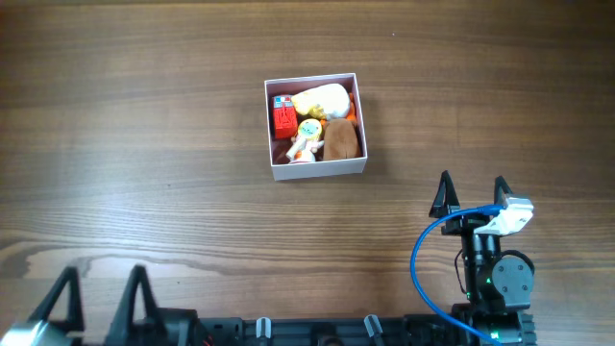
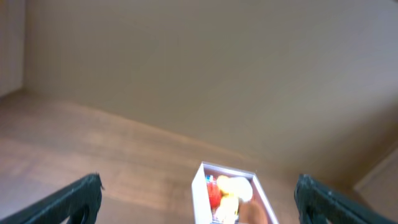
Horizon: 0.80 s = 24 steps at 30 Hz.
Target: Pack container
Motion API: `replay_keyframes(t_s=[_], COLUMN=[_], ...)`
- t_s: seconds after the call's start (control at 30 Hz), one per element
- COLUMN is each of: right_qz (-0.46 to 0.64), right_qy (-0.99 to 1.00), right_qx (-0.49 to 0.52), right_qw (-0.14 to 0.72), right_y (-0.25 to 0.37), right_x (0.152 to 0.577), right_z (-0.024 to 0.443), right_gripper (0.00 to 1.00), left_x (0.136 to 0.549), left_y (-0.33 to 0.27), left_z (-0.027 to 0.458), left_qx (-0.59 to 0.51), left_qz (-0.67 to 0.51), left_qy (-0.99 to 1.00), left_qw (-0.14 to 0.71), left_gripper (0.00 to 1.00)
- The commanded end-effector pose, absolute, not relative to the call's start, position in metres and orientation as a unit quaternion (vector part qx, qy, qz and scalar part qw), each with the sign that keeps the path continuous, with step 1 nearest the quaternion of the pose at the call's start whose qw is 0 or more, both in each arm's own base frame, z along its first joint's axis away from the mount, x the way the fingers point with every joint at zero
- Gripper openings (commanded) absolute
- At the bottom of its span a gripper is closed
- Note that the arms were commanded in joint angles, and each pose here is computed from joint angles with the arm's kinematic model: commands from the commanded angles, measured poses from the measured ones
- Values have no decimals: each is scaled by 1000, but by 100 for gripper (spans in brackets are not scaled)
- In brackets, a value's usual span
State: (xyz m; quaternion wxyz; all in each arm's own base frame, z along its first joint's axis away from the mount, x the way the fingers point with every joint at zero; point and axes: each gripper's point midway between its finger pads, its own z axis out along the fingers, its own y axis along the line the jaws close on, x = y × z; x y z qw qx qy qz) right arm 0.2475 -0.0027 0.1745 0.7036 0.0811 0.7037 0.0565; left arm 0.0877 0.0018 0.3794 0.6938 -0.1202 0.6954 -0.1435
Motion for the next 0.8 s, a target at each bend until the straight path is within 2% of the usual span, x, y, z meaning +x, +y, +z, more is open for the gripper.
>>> replay_keyframes(t_s=[0.0, 0.2, 0.43, 0.77], right_qz=[56, 57, 56, 56], right_qy=[700, 700, 700, 700], right_qx=[74, 74, 74, 74], right_qw=[708, 708, 708, 708], right_y=[-1, -1, -1, -1], right_x=[247, 247, 247, 247], right_z=[177, 177, 177, 177], right_gripper=[100, 100, 100, 100], left_x=[115, 160, 203, 224], left_y=[0, -9, -13, -14], left_z=[368, 366, 320, 280], left_qx=[-124, -102, -101, -110], left_qz=[-154, -175, -182, -189], left_qy=[661, 606, 597, 605], left_qw=[724, 769, 775, 765], left_gripper=[100, 100, 100, 100])
